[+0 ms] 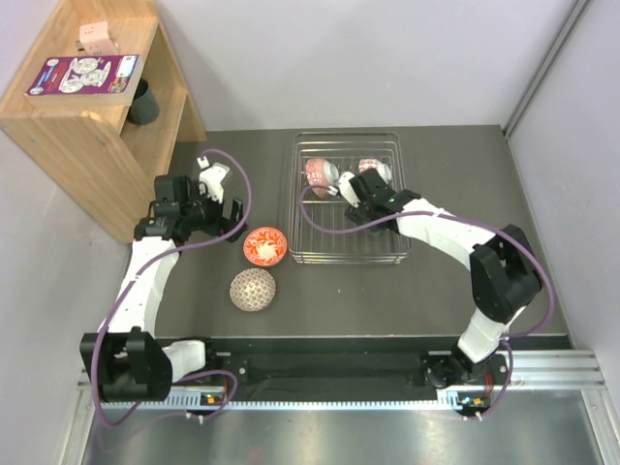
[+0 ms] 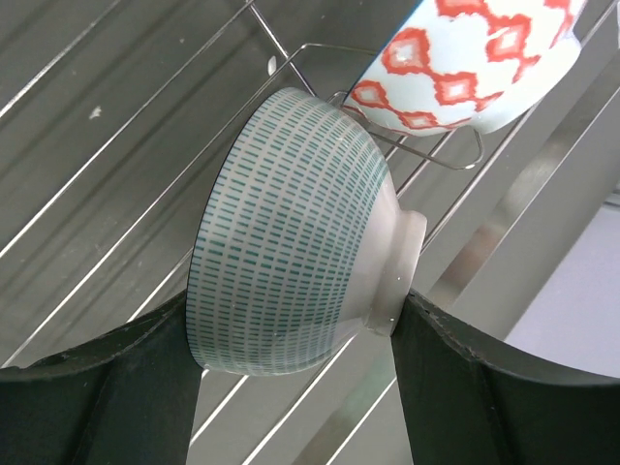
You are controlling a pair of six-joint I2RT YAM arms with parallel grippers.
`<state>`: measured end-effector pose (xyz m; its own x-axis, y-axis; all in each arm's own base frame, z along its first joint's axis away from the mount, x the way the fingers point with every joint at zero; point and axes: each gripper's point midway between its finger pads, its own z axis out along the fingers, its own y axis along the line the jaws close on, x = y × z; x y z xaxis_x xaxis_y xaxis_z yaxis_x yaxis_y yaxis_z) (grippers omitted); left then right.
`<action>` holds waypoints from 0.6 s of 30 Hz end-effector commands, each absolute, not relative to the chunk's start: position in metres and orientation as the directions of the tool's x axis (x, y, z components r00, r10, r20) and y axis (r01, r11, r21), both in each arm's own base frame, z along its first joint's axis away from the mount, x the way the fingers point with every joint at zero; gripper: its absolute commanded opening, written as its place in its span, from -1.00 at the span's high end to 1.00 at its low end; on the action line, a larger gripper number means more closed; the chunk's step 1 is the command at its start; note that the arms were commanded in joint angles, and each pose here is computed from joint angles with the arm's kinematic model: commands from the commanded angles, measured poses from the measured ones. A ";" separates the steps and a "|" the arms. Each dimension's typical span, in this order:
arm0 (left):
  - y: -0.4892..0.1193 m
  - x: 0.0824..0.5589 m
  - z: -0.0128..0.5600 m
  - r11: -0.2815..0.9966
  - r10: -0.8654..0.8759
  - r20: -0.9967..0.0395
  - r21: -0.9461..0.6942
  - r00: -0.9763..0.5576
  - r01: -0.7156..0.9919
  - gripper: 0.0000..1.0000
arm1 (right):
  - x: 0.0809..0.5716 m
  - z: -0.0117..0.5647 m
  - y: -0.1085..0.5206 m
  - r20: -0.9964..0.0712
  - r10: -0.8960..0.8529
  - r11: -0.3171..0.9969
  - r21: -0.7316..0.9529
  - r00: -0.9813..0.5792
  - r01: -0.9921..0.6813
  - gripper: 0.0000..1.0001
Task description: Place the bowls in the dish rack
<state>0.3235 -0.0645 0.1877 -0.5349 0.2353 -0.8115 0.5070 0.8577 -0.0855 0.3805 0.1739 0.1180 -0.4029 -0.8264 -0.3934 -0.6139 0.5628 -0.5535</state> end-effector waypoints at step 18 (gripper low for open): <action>-0.067 0.317 0.197 0.839 0.237 -0.841 -0.075 -0.486 0.539 -0.98 | 0.394 0.090 0.186 -0.171 -0.921 0.362 -0.710 -0.351 -0.604 0.69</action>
